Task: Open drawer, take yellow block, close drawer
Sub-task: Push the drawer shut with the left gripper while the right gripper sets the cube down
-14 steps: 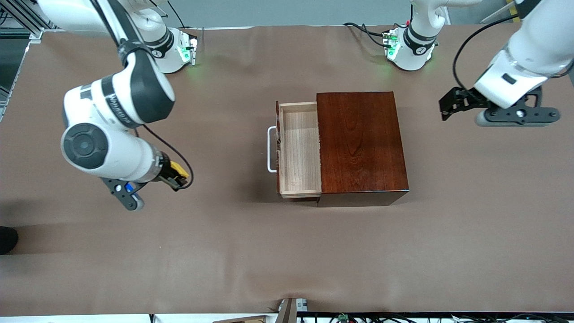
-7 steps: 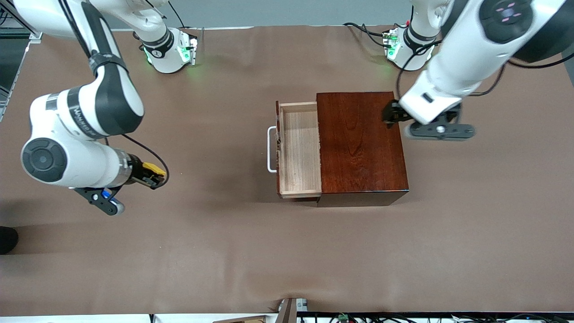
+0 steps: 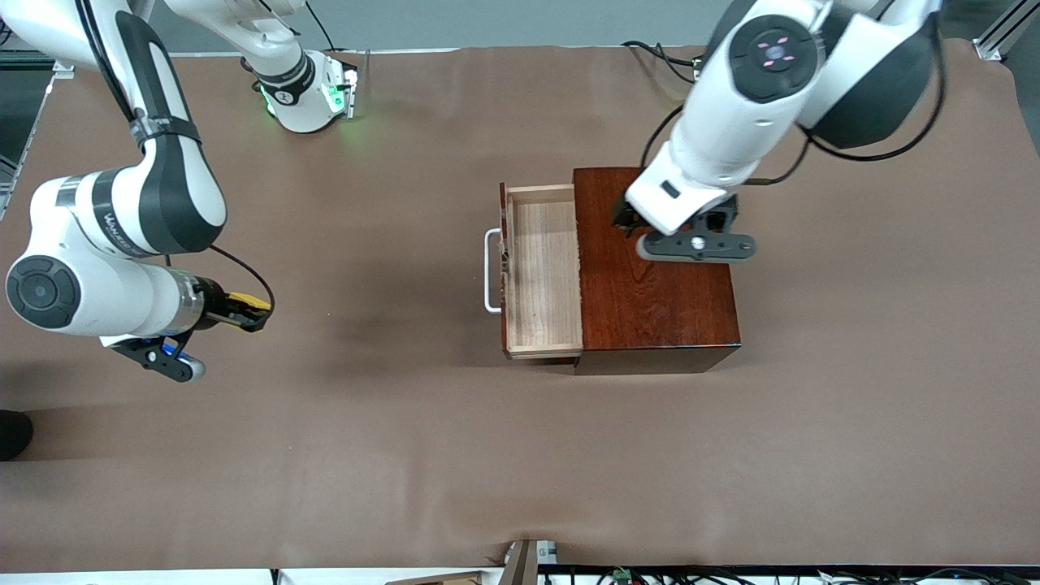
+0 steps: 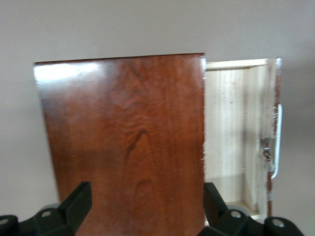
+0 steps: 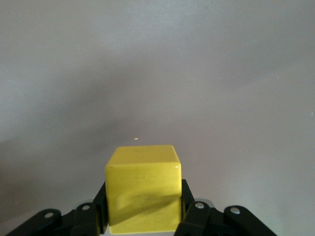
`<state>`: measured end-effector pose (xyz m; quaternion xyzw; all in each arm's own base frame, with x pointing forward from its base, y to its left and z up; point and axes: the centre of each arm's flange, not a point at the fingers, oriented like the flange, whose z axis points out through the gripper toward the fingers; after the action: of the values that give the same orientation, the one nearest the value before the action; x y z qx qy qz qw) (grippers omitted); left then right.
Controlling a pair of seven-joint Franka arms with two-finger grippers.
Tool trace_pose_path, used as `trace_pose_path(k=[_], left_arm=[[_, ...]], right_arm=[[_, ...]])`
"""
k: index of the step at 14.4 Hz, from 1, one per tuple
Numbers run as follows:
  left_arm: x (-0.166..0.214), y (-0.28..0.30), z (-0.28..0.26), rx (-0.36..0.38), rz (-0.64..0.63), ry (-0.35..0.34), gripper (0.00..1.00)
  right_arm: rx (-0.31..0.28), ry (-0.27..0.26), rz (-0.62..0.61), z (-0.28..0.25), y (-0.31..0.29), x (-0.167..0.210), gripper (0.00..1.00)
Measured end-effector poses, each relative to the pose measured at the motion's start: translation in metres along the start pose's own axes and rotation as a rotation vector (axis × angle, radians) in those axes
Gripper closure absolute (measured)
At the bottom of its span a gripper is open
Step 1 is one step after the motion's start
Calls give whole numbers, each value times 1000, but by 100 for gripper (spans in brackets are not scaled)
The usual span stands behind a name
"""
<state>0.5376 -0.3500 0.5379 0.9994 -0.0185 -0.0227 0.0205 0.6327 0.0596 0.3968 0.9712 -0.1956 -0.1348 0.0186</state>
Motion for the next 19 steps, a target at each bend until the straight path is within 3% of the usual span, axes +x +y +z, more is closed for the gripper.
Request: trace_pose_path(k=[4,12,16,19], left_arm=[[-6,58,39,-41,-75,12,0],[-32,190,105,-230,-438,57,0],[-45,235,147,-243,-622,127,0],[-67,273,179,-259,-675,179,0]], right_arm=[[14,1,-112,29,41,14,44],[20,151,-291,115,104,17,44],[30,187,-316,149,134,17,44],[16,195,-322,164,146,21,44]])
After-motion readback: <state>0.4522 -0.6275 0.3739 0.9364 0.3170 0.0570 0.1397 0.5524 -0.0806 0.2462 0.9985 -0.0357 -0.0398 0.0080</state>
